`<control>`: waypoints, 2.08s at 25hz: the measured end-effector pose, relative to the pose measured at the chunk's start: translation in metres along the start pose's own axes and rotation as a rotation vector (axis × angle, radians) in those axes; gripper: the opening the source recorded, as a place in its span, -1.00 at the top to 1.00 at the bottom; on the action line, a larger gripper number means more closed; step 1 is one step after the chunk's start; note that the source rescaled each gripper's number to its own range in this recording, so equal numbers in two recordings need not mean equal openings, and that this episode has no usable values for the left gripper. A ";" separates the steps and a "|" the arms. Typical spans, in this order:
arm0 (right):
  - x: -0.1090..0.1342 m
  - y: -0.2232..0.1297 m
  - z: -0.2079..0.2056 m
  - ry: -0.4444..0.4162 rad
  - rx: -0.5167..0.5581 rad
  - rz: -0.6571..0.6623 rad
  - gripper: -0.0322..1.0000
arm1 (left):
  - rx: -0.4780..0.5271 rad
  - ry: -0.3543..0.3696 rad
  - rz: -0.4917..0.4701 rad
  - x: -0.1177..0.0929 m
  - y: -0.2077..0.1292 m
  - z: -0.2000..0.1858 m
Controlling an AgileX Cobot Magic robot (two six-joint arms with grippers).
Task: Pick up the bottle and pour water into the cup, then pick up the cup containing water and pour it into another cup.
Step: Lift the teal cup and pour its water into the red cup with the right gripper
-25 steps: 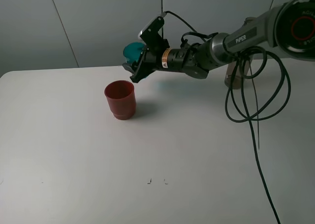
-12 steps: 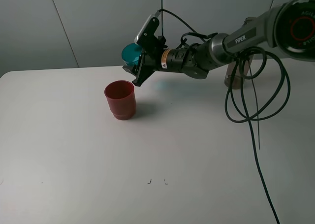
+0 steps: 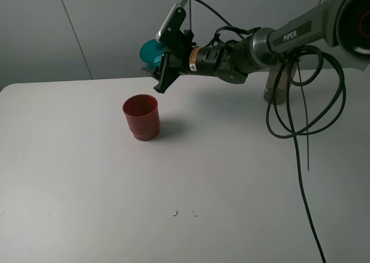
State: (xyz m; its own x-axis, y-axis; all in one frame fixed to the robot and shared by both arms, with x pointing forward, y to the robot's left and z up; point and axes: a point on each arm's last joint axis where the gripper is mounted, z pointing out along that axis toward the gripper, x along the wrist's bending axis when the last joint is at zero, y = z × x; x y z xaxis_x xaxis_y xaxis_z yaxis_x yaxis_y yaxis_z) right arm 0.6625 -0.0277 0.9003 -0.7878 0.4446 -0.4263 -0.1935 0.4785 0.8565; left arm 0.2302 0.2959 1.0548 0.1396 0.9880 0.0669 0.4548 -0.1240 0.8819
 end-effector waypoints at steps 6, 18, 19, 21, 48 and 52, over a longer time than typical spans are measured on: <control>0.002 0.002 -0.001 0.032 0.001 -0.062 0.80 | 0.000 0.000 0.000 0.000 0.000 0.000; 0.005 0.003 -0.002 0.076 0.004 -0.145 0.80 | 0.000 0.000 0.000 0.000 0.000 0.000; 0.005 0.003 -0.002 0.078 0.003 -0.154 0.80 | 0.000 0.000 0.000 0.000 0.000 0.000; 0.006 0.003 -0.002 0.085 0.002 -0.176 0.80 | 0.000 0.000 0.000 0.000 0.000 0.000; 0.020 0.013 0.003 0.113 -0.052 -0.724 0.80 | 0.000 0.000 0.000 0.000 0.000 0.000; 0.020 0.013 0.003 0.106 -0.056 -0.771 0.80 | 0.000 0.000 0.000 0.000 0.000 0.000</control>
State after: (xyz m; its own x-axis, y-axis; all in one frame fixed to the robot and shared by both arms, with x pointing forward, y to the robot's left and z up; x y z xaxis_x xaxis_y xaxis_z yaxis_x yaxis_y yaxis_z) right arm 0.6458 -0.0104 0.9025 -0.4703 -0.0743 -0.8794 -0.7360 0.5828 0.3444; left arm 0.2302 0.2959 1.0548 0.1396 0.9880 0.0669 0.4548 -0.1240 0.8819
